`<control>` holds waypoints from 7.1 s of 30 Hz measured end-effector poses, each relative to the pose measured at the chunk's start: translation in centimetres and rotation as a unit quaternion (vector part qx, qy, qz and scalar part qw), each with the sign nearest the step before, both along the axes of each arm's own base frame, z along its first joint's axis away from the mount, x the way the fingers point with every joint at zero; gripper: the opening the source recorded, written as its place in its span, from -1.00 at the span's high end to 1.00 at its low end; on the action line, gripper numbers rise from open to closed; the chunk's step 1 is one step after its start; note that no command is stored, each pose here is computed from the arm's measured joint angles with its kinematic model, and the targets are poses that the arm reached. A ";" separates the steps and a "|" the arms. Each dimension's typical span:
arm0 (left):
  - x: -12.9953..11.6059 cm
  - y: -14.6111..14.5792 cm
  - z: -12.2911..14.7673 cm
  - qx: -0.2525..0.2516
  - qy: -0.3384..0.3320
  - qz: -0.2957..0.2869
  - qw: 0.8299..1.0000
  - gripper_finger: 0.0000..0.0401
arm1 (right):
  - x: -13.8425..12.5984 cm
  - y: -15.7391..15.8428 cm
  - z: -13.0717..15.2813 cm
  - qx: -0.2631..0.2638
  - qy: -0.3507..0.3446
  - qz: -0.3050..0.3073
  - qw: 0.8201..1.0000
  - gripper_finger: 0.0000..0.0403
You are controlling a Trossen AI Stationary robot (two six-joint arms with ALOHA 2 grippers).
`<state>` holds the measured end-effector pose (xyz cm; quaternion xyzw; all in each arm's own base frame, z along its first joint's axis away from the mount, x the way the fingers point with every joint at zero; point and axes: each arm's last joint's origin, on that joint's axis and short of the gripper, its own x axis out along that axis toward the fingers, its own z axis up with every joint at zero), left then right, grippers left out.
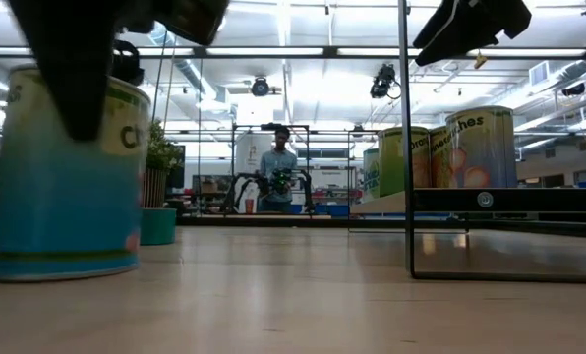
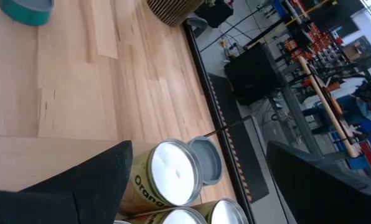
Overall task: Pick and place cans onto a shelf
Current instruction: Put the canned cherries on the shelf, then put the canned chicken soup on the shelf
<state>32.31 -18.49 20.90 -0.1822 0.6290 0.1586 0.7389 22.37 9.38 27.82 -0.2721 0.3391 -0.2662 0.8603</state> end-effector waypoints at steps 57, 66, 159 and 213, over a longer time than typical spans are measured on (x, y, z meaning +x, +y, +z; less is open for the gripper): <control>15.7 17.3 4.7 0.077 -0.215 -0.222 0.948 -0.63 | -8.4 -1.1 4.6 0.167 -0.136 0.105 0.971 -0.87; 15.9 17.8 3.9 0.086 -0.204 -0.242 0.945 -0.69 | -8.4 -1.1 4.6 0.167 -0.135 0.105 0.971 -0.87; -7.4 -5.4 -2.7 -0.070 0.043 0.027 0.996 -0.88 | -7.1 0.3 3.5 0.099 -0.150 0.187 0.966 -0.87; 11.0 11.3 5.4 -0.001 -0.183 -0.199 0.963 -0.46 | -6.7 -0.7 1.9 0.175 -0.180 0.149 0.956 -0.86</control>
